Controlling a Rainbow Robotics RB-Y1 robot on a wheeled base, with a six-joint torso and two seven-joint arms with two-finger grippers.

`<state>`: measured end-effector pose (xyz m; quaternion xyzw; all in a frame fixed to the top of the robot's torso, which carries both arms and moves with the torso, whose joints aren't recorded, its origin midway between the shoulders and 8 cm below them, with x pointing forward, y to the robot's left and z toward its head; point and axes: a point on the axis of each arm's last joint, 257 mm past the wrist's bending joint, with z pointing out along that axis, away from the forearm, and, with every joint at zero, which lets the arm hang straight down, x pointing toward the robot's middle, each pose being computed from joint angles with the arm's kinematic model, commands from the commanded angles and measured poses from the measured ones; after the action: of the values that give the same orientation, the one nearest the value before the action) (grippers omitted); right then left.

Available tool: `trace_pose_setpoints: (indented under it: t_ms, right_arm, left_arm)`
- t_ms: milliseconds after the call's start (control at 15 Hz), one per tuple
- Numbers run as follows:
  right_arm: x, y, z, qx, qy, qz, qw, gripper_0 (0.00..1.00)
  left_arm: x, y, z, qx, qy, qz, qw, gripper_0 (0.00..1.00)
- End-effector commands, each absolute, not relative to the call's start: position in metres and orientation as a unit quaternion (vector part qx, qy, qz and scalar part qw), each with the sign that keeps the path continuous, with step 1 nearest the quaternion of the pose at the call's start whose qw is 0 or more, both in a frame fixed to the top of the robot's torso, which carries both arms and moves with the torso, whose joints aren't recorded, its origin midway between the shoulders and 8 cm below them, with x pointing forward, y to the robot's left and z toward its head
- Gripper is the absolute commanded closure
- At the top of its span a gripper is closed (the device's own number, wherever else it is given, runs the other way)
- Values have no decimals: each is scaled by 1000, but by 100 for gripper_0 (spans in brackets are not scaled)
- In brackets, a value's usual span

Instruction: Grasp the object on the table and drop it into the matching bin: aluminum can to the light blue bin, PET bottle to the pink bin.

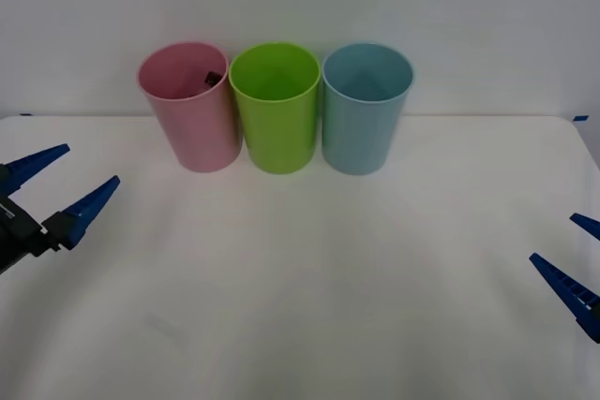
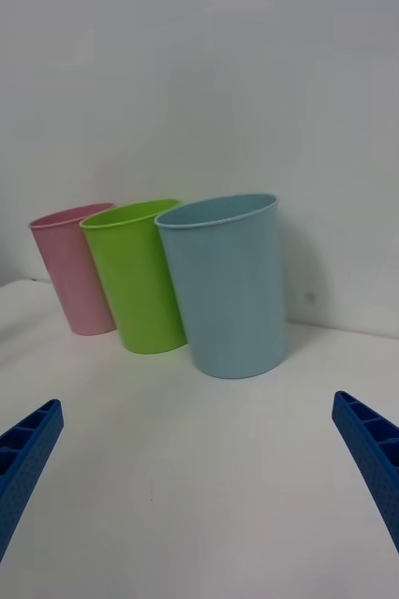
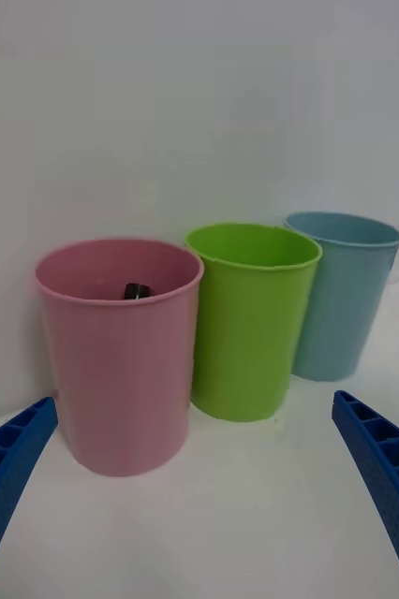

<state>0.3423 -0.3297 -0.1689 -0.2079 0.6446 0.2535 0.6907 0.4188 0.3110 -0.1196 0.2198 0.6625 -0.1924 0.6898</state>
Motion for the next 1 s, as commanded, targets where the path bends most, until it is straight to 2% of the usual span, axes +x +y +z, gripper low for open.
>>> trace_pose_setpoints:
  t_ms: [67,400,733,1000]
  right_arm:
    - [342,-330,-169,-208,645,253,691,0]
    - [342,-330,-169,-208,645,253,691,0]
    - [342,-330,-169,-208,645,253,691,0]
    - [342,-330,-169,-208,645,253,691,0]
  left_arm:
    - [396,321,-131,241,672,-191,674,0]
    - [345,346,-156,290,697,-180,631,0]
    - [324,369,-186,321,717,-143,602,0]
    - [320,362,-198,319,723,-156,593,0]
